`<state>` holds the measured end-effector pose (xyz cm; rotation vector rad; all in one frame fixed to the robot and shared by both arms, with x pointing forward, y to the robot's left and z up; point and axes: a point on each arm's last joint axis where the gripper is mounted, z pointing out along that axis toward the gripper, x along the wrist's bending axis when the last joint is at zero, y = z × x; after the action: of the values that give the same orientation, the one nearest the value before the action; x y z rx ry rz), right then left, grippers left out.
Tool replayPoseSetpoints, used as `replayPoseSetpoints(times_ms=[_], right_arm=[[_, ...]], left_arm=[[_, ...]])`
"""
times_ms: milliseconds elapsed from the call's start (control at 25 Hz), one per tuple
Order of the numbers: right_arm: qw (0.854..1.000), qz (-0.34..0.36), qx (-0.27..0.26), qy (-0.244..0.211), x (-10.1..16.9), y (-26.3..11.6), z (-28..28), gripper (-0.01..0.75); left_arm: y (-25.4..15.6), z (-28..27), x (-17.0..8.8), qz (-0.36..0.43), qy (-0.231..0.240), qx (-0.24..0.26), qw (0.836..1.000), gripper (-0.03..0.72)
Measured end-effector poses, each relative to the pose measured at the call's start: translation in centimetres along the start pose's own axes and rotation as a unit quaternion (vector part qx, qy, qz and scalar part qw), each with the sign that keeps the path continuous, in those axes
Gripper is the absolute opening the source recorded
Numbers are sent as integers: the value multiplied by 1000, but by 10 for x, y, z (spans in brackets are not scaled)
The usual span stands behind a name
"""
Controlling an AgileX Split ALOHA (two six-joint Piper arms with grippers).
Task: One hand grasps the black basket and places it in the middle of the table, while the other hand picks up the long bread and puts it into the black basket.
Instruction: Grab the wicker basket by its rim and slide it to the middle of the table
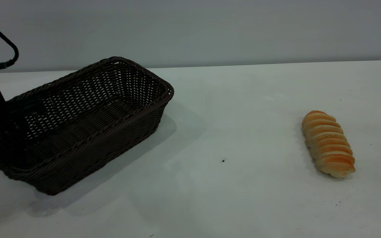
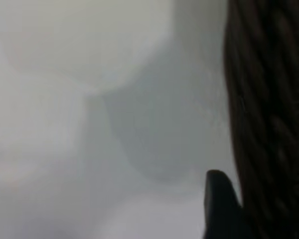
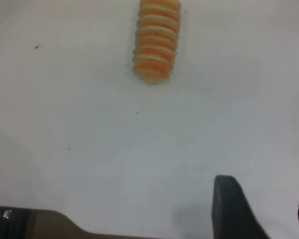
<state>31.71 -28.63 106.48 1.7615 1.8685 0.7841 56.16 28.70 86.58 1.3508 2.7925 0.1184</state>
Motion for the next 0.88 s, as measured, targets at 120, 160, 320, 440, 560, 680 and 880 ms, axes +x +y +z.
replayPoseSetpoints(times_ms=[120,160,320,440,560,680,880], right_arm=[[1000,0,0,0,0,0,0,315],[1000,0,0,0,0,0,0,315],[1000,0,0,0,0,0,0,315],[1000,0,0,0,0,0,0,315],[1000,1,0,1,0,0,0,315],[1000,3,1,4,1,0,0,315],[1000,4,1,6,1,0,0,315]], left_arm=[[1,1,-1,-19,-4,-5,1000,252],[2,1,-1,-27,-8,-8,1000,200],[7,0,-2,-20,-15,-26,999,163],[8,0,-3,-7,-16,-30,999,163],[7,-4,-7,31,-23,-21,999,165],[3,-8,-16,87,-50,7,995,165],[-5,-17,-33,191,-125,56,972,151]])
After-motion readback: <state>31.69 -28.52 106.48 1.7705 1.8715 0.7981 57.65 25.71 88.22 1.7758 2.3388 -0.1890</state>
